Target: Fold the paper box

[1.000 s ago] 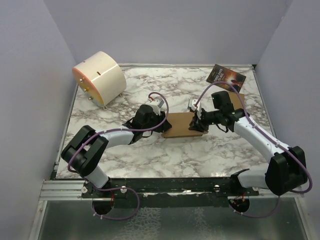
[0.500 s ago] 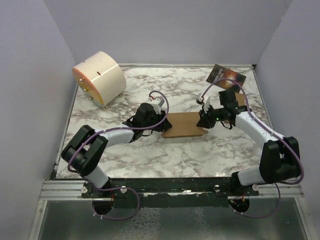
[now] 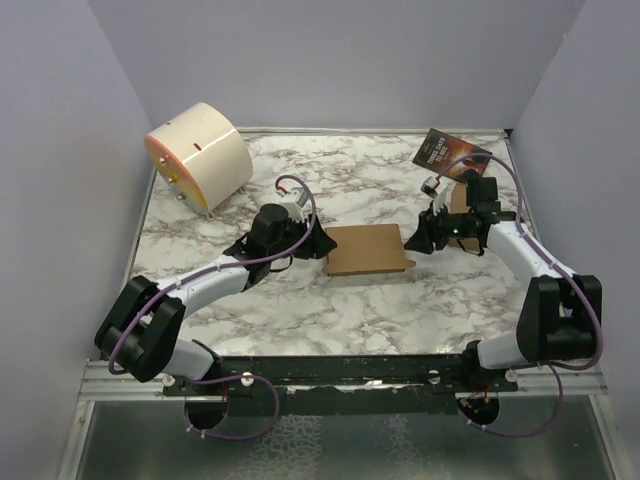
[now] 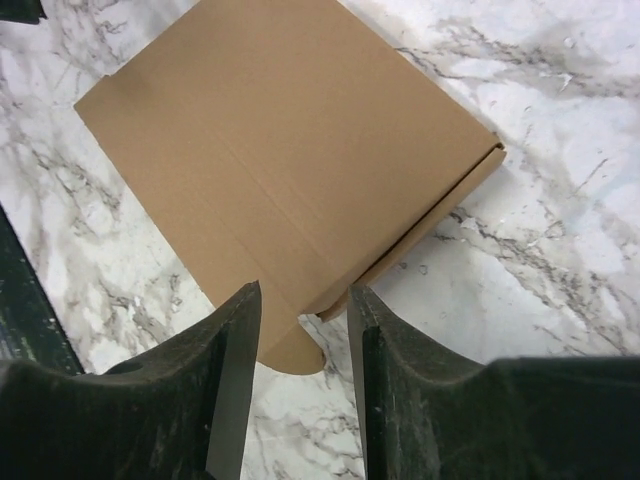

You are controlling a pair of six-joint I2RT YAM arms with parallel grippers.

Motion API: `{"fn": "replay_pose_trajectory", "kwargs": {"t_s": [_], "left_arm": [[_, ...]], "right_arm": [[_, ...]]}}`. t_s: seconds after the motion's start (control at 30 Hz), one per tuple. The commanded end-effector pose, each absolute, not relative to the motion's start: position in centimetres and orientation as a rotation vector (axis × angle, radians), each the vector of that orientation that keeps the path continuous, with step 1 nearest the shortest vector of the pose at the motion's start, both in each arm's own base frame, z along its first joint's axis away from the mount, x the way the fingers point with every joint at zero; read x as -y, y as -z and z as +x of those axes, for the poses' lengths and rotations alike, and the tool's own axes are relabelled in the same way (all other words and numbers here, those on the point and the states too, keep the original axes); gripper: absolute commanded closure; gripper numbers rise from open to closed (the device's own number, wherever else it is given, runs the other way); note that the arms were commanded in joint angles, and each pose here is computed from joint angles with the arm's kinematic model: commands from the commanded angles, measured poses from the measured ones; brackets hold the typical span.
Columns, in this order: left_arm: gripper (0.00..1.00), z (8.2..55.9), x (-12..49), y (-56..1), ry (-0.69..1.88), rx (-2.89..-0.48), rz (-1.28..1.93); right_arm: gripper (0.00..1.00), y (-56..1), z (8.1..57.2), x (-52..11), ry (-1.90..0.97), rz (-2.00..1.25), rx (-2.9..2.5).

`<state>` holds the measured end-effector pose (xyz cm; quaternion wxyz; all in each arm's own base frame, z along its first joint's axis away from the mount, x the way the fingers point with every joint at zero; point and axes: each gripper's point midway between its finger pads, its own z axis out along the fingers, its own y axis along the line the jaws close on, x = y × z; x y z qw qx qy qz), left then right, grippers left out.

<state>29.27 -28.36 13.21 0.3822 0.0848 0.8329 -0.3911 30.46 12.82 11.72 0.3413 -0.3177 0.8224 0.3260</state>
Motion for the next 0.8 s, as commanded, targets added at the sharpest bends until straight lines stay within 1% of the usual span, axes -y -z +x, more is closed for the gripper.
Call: {"fn": "replay_pose_trajectory", "kwargs": {"t_s": [0.0, 0.1, 0.27, 0.4, 0.57, 0.77], "left_arm": [[0.47, 28.1, 27.0, -10.5, 0.996, -2.249, 0.091], [0.46, 27.7, 26.9, -9.4, 1.008, -2.287, 0.050], [0.45, 27.4, 28.0, -9.3, 1.114, -2.279, 0.019], [0.45, 27.6, 28.4, -8.9, 1.124, -2.290, 0.014], [0.49, 27.9, 29.0, -8.7, 1.160, -2.291, 0.013], [0.56, 27.9, 29.7, -8.7, 1.208, -2.296, -0.002]], "right_arm": [[0.58, -10.9, 30.2, -13.7, -0.979, -0.744, -2.186], [0.57, -10.3, 30.4, -13.7, -0.994, -0.711, -2.220], [0.58, -9.5, 30.7, -13.7, -1.003, -0.676, -2.258], [0.59, -9.0, 30.8, -13.6, -1.011, -0.664, -2.279], [0.60, -8.4, 31.0, -13.6, -1.022, -0.653, -2.300], [0.60, -7.8, 30.9, -13.8, -1.061, -0.657, -2.313]]}}
